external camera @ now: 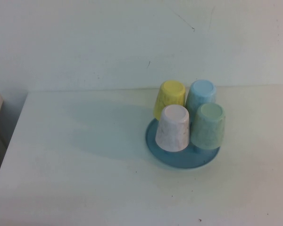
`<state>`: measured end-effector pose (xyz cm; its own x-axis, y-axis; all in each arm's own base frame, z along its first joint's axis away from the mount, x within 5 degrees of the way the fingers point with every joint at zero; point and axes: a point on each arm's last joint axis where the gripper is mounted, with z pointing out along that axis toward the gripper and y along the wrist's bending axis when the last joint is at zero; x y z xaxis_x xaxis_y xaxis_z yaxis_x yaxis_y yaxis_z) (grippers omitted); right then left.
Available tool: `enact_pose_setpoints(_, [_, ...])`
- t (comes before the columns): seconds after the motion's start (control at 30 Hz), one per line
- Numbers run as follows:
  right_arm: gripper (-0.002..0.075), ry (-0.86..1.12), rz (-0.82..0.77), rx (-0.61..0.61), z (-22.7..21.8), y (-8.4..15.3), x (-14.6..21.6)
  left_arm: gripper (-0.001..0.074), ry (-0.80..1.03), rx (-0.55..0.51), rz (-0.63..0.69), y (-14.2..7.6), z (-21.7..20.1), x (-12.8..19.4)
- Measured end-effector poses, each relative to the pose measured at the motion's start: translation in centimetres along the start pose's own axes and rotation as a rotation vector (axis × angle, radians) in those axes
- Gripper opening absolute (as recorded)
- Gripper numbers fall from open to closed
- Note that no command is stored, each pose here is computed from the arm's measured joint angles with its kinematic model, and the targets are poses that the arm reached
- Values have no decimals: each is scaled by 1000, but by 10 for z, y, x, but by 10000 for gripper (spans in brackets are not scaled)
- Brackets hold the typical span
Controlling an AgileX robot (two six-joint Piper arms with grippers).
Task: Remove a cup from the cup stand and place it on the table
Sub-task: Pick up the cup from the rack
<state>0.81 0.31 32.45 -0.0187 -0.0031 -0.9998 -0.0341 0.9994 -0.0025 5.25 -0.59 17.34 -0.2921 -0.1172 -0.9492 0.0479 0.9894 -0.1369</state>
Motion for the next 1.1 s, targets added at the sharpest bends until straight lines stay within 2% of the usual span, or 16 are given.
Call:
enact_pose_setpoints(0.13, [-3, 26, 5, -4, 6, 0, 9, -4, 0, 0, 0, 0, 0, 0])
enact_pose_setpoints(0.23, [-3, 117, 12, -31, 16, 2, 20, -4, 0, 0, 0, 0, 0, 0])
enact_pose_setpoints(0.37, [-3, 325, -46, -87, 40, 5, 23, -4, 0, 0, 0, 0, 0, 0])
enact_pose_setpoints(0.47, [-2, 513, -76, -146, 68, 8, 12, -4, 0, 0, 0, 0, 0, 0])
enact_pose_setpoints(0.6, [29, 745, -110, -286, 111, 15, -7, -4, 0, 0, 0, 0, 0, 0])
enact_pose_setpoints(0.7, [113, 949, -129, -415, 146, 20, -15, -4, 0, 0, 0, 0, 0, 0])
enact_pose_setpoints(0.8, [250, 1130, -202, -495, 186, 27, -18, -4, 0, 0, 0, 0, 0, 0])
enact_pose_setpoints(0.93, [419, 1192, -335, -522, 234, 45, -24, -3, 0, 0, 0, 0, 0, 0])
enact_pose_setpoints(1.03, [502, 1199, -380, -558, 265, 63, -22, -4, 0, 0, 0, 0, 0, 0])
enact_pose_setpoints(1.1, [531, 1210, -405, -583, 282, 73, -18, -4, 0, 0, 0, 0, 0, 0])
